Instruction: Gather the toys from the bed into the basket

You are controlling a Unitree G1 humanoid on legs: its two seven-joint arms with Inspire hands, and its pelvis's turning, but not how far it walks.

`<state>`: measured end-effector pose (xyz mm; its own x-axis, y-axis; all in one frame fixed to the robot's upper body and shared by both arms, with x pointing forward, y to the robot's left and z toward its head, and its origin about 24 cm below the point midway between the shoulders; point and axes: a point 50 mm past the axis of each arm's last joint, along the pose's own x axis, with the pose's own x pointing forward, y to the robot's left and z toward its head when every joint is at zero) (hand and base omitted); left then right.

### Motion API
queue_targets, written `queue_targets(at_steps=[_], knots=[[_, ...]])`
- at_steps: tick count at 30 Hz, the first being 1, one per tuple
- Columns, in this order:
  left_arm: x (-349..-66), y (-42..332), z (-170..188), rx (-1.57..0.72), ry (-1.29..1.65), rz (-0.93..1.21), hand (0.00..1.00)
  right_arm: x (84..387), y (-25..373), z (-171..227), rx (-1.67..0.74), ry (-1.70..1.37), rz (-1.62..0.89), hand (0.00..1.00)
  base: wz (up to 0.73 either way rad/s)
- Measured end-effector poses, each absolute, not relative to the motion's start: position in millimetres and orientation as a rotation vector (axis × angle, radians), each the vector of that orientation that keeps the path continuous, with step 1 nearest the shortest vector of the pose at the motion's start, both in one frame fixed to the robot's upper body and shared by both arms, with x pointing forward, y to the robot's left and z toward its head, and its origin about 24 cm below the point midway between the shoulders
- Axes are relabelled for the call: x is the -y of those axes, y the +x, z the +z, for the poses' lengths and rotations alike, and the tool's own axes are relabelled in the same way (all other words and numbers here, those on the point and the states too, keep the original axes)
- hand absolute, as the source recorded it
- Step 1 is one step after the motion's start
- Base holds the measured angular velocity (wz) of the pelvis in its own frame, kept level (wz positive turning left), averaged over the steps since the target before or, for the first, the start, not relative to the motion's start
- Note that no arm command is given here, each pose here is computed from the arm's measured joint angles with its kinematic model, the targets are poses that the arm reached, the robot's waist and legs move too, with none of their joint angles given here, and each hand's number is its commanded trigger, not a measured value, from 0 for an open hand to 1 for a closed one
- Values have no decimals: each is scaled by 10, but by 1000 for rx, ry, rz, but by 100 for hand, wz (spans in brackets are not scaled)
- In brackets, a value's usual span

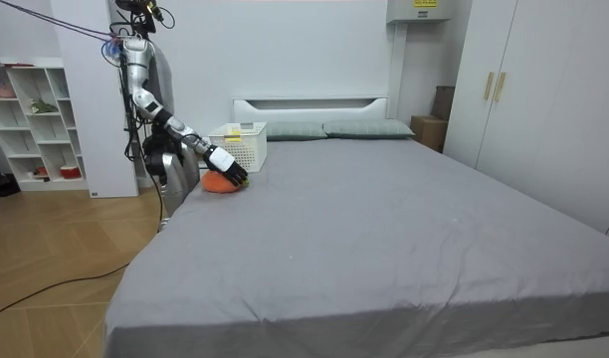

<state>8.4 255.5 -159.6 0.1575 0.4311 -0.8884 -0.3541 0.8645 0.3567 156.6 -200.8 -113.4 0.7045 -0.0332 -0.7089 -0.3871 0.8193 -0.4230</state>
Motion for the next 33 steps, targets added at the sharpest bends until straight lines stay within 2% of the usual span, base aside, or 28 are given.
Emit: queue_targets(at_steps=[2,3,4,5,6,33], knots=[[-2551,69,-1597,-1300,70,563,0,2015,1585,-1145,-781,-593,211,0,3],[-2552,57,-1597,-1303,71,565,0,2017,1593,-1146,-781,-595,212,15,0],[-2552,50,-1597,-1305,73,567,0,2017,1595,-1146,-782,-596,213,75,0],[-2553,40,-1597,-1307,76,571,0,2020,1596,-1153,-786,-603,219,95,0],[-2554,35,-1596,-1308,76,573,0,2022,1595,-1158,-789,-610,223,100,0],[-2553,14,-1596,-1311,78,577,0,2018,1663,-1141,-754,-703,244,100,2]])
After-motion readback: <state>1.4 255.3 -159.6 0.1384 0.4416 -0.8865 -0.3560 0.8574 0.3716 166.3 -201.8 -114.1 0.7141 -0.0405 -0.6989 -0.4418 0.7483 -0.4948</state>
